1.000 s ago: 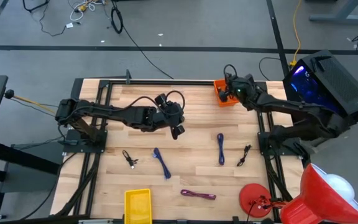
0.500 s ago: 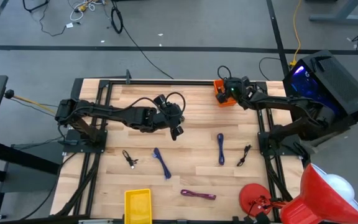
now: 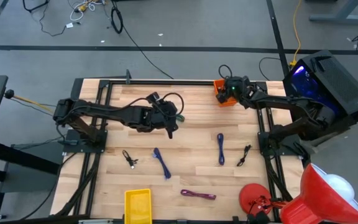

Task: Pick & Place USB Port
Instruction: Put the black charger cable into the orange bin

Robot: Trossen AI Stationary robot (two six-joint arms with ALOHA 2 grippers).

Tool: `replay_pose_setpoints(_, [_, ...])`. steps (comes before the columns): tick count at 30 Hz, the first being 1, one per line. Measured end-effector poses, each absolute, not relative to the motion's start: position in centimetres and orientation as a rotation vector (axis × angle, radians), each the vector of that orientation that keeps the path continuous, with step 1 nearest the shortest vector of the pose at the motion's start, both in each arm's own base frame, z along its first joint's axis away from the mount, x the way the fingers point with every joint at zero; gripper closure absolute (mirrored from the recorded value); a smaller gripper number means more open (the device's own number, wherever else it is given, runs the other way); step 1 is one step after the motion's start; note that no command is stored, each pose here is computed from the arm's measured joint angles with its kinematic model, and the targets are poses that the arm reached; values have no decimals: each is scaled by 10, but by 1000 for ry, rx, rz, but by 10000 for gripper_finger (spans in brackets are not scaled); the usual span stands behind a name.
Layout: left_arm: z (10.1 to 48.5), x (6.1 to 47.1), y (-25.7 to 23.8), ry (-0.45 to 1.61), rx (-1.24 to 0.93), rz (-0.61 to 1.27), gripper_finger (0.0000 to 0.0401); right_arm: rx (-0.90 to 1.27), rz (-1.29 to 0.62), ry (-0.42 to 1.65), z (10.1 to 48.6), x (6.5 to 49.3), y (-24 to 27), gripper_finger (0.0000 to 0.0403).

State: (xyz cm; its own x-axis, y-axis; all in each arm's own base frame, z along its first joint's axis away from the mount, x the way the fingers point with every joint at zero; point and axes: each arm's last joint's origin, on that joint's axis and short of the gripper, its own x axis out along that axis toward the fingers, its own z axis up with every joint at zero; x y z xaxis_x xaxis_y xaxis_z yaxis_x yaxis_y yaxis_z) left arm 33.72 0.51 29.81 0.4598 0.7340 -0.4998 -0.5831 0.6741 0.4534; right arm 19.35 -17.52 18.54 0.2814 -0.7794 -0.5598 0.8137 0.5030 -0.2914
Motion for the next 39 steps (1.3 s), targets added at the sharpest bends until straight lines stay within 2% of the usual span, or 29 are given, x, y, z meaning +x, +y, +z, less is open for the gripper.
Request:
replay_pose_setpoints(5, [308, 330, 6, 703, 225, 835, 220, 57, -1064, 683, 187, 195, -176, 196])
replay_pose_setpoints(11, [311, 323, 7, 719, 230, 862, 220, 66, -1048, 676, 188, 196, -174, 197])
replay_pose_setpoints(20, [303, 303, 10, 853, 273, 951, 220, 135, -727, 636, 202, 211, -133, 199])
replay_pose_setpoints(30, [308, 279, 0, 935, 302, 960, 220, 153, -445, 796, 209, 208, -48, 199])
replay_pose_setpoints(39, [313, 273, -16, 908, 312, 908, 220, 217, -308, 1097, 196, 181, 12, 199])
